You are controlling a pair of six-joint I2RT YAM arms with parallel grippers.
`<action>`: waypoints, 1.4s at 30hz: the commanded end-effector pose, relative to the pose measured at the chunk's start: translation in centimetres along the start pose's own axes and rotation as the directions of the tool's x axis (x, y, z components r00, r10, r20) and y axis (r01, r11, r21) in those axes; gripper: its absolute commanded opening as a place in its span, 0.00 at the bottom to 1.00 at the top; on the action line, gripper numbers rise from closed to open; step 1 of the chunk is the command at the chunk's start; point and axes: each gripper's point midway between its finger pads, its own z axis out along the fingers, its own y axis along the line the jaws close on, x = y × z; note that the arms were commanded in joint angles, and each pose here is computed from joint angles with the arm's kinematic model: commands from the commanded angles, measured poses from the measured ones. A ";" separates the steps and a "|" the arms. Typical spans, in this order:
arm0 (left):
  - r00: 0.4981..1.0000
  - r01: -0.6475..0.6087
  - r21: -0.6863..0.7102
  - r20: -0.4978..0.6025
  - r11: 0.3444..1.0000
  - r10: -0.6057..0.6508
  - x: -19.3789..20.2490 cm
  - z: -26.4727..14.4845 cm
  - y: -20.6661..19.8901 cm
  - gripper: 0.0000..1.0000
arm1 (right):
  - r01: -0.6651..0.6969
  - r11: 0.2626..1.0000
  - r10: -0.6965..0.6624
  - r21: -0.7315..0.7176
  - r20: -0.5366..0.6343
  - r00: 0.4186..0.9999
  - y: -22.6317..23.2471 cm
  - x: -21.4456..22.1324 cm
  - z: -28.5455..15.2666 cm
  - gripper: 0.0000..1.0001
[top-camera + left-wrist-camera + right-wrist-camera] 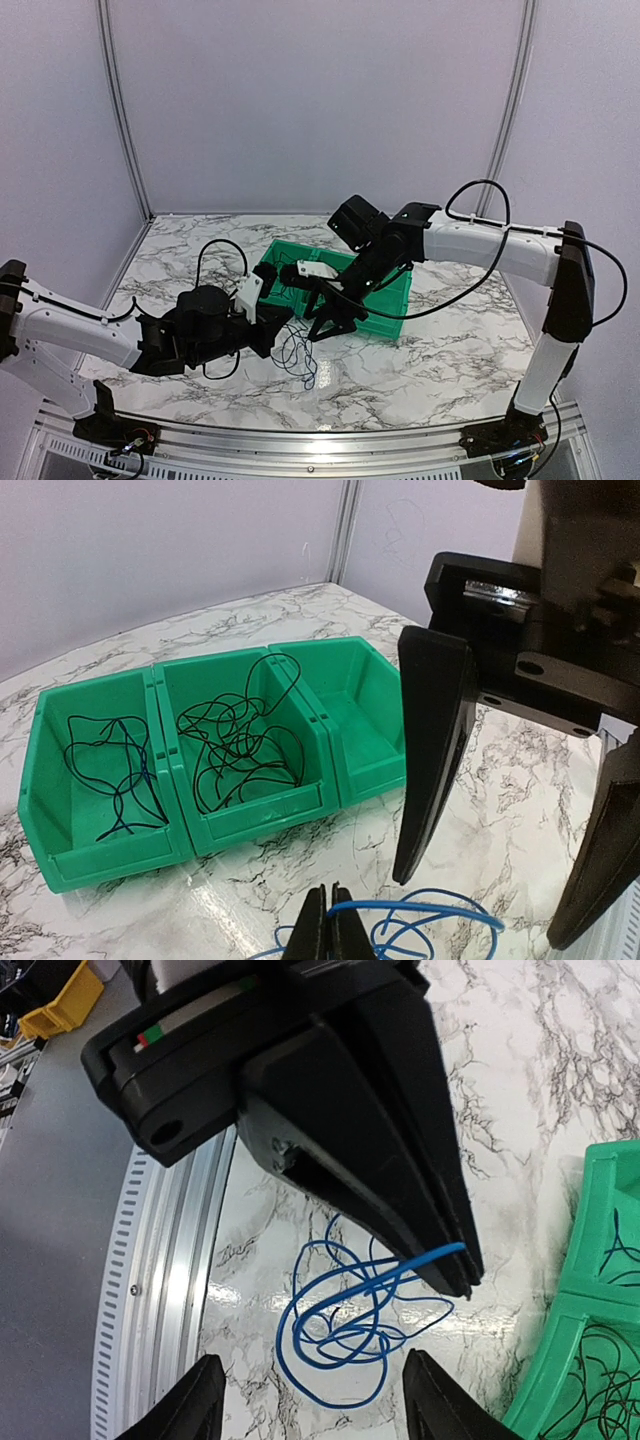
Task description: Untangle the cables
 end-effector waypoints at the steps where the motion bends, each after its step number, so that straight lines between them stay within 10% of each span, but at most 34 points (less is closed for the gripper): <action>1: 0.997 0.032 -0.011 0.070 0.999 -0.031 -2.2 -0.3 -0.1 0.00 | -0.029 0.998 0.024 0.056 0.075 0.997 -1.0 -2.7 -1.4 0.62; 8: 0.996 0.061 -0.008 0.065 0.998 -0.060 -2.2 0.2 -0.3 0.00 | -0.064 0.997 0.061 0.043 0.063 0.996 -1.7 -2.5 0.4 0.60; 16: 0.996 0.073 -0.010 0.046 0.997 -0.073 -1.5 1.0 -0.5 0.00 | -0.055 0.989 0.039 0.136 0.112 0.993 -3.0 -3.9 -0.5 0.01; 27: 0.983 0.168 -0.098 0.096 0.981 -0.158 2.8 6.5 0.8 0.16 | 0.111 0.994 -0.101 -0.022 0.266 0.959 3.7 -8.7 -6.0 0.00; 42: 0.974 0.224 -0.108 0.033 0.968 -0.222 7.8 8.6 1.3 0.07 | 0.351 0.897 -0.439 0.269 0.443 0.782 10.7 -16.6 -22.8 0.00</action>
